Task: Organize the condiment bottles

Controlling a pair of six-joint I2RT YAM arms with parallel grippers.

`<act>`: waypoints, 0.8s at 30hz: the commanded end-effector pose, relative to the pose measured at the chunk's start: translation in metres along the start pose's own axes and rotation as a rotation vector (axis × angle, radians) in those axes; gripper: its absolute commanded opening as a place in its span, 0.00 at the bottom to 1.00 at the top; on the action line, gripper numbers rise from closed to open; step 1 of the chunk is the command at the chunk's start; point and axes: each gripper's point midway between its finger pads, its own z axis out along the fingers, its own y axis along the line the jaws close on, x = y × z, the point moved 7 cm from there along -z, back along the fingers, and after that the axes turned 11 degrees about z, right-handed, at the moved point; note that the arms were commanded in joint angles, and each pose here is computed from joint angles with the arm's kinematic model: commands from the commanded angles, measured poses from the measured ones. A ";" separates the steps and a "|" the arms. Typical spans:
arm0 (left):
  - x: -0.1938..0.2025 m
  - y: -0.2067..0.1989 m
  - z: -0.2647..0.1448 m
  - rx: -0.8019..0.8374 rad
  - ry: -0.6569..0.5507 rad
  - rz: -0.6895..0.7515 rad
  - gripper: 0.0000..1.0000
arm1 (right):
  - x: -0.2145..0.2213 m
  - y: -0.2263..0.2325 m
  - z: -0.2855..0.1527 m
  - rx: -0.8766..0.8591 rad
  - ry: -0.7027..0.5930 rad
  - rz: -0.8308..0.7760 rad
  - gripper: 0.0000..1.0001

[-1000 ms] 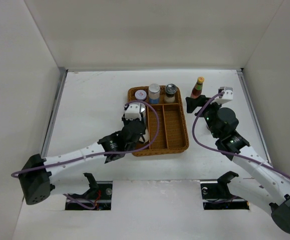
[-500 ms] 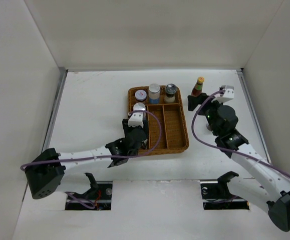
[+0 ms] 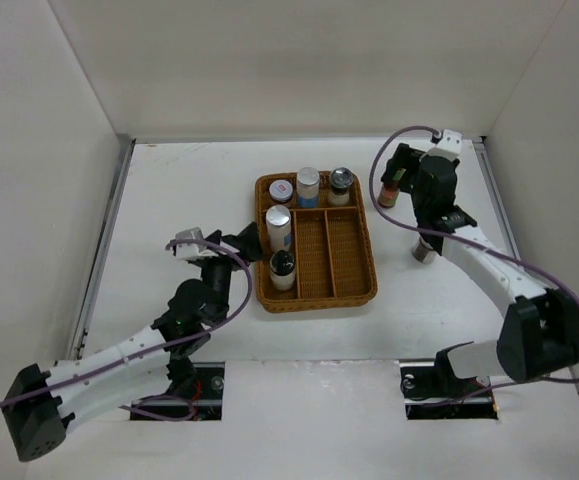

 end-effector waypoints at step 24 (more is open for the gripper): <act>0.077 0.035 0.024 -0.120 0.053 0.042 1.00 | -0.004 -0.007 0.104 0.095 -0.126 -0.086 0.28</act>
